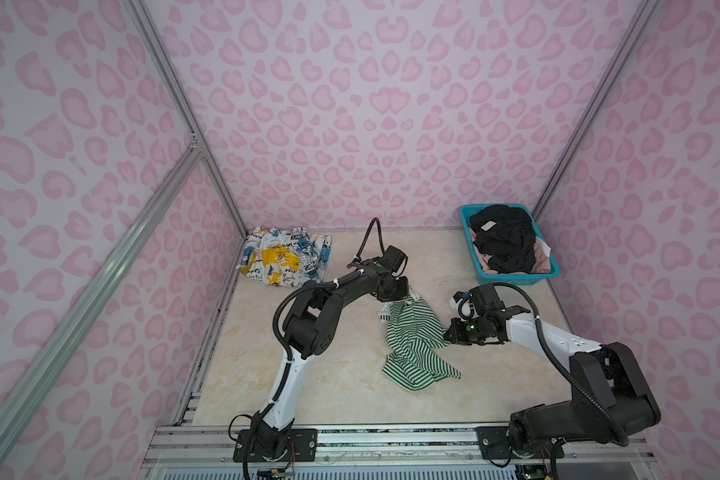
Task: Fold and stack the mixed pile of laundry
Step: 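Grasp the striped shirt edge with the left gripper while right gripper grasps another edge, then lift and stretch the striped shirt between both grippers, then lay the stretched striped shirt flat on the table and open both grippers, then pull the shirt corner flat with the right gripper while left gripper adjusts the hem, then grasp the near hem of the striped shirt with both grippers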
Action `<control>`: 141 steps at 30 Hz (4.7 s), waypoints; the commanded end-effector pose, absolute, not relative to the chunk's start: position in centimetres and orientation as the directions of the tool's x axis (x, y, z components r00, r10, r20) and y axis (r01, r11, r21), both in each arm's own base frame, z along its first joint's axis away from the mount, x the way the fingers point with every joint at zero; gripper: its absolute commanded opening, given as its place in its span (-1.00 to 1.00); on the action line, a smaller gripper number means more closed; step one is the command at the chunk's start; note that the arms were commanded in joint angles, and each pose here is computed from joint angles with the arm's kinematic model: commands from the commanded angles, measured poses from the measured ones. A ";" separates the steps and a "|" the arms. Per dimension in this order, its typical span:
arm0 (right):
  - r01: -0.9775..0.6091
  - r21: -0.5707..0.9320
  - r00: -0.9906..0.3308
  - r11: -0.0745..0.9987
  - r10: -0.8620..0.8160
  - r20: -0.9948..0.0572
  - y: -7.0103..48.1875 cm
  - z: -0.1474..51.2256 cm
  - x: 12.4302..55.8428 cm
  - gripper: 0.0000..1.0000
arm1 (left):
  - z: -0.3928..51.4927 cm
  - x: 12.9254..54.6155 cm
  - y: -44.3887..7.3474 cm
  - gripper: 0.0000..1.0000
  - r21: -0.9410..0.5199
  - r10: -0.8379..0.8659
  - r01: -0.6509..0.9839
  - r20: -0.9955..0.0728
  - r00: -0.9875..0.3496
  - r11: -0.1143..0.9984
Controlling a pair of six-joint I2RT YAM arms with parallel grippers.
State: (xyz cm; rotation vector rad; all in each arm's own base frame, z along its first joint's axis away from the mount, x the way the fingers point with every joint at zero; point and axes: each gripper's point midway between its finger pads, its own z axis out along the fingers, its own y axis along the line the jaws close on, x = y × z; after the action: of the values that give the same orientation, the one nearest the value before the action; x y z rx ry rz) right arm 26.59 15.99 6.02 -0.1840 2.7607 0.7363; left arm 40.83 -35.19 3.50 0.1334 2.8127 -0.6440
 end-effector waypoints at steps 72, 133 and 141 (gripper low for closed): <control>-0.410 0.072 -0.783 0.909 -0.310 -0.539 19.4 19.8 40.1 0.11 | 15.5 25.6 -6.0 0.39 -0.184 -0.358 -0.307 -0.464 -0.810 0.934; -0.110 0.181 -0.949 0.977 -0.049 -0.313 10.5 9.6 33.1 -0.21 | 11.0 30.8 -6.3 -0.14 -0.168 -0.406 -0.370 -0.391 -0.826 0.914; -0.086 0.186 -0.943 0.979 -0.020 -0.332 8.7 9.9 29.5 -0.04 | 12.0 28.4 -9.6 0.13 -0.312 -0.347 -0.253 -0.301 -0.888 0.916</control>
State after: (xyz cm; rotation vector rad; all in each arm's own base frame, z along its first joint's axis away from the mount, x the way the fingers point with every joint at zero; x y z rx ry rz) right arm 30.55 8.86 10.82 -0.0928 2.7649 0.2539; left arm 29.71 -7.61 12.16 -0.5247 2.6638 -0.2329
